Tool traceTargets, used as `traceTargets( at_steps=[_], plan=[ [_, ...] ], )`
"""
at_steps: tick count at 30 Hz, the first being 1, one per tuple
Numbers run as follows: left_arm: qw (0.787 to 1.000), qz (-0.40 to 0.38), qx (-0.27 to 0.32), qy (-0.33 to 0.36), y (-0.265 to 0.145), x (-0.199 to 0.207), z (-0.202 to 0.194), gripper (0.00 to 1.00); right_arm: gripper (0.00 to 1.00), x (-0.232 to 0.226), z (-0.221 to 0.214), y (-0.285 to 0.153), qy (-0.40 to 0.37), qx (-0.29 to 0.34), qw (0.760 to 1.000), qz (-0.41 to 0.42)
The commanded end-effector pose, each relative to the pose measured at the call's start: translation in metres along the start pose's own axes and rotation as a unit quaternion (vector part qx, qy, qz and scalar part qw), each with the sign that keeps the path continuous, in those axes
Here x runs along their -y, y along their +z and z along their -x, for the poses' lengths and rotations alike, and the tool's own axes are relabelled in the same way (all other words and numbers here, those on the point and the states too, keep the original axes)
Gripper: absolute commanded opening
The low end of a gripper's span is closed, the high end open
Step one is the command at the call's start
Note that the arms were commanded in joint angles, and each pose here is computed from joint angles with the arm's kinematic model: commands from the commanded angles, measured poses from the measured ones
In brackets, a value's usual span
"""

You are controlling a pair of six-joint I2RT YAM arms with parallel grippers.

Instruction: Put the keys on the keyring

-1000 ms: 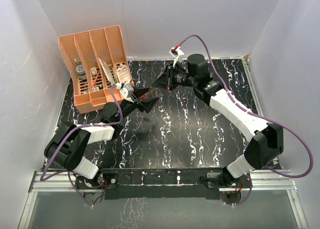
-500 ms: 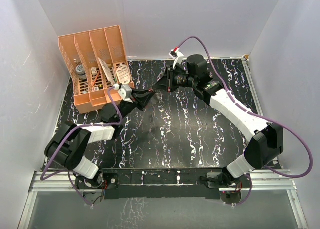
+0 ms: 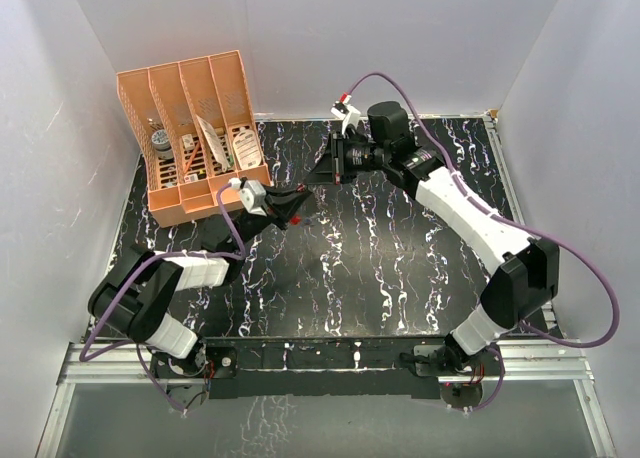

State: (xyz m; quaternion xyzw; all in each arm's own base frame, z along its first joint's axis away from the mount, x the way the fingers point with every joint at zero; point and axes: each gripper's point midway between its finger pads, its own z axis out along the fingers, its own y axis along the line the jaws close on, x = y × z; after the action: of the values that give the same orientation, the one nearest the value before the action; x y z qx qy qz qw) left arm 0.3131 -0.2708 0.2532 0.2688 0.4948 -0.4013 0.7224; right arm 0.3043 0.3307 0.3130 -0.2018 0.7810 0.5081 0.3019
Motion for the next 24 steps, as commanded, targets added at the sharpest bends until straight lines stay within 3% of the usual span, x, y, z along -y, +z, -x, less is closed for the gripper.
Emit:
traceTargets(
  at_steps=[1, 7, 16, 19, 24],
  plan=[
    [0.999, 0.002, 0.014, 0.031, -0.009, 0.000, 0.009, 0.00, 0.00, -0.042, 0.011, -0.009, 0.041, -0.024, 0.995, 0.087],
    [0.999, 0.015, 0.001, 0.031, -0.011, -0.004, 0.003, 0.00, 0.00, -0.056, 0.012, -0.006, 0.117, -0.052, 0.980, 0.149],
    [0.998, 0.036, -0.011, -0.042, 0.000, -0.009, 0.010, 0.00, 0.00, -0.018, 0.028, -0.007, 0.036, 0.030, 0.999, 0.016],
    [0.996, 0.039, -0.029, -0.074, 0.005, -0.009, 0.008, 0.00, 0.18, -0.015, 0.036, -0.015, 0.000, 0.068, 0.998, -0.004],
    [0.993, 0.032, -0.041, -0.110, 0.012, -0.005, 0.015, 0.00, 0.25, 0.005, 0.050, -0.033, -0.089, 0.135, 0.984, -0.077]
  ],
)
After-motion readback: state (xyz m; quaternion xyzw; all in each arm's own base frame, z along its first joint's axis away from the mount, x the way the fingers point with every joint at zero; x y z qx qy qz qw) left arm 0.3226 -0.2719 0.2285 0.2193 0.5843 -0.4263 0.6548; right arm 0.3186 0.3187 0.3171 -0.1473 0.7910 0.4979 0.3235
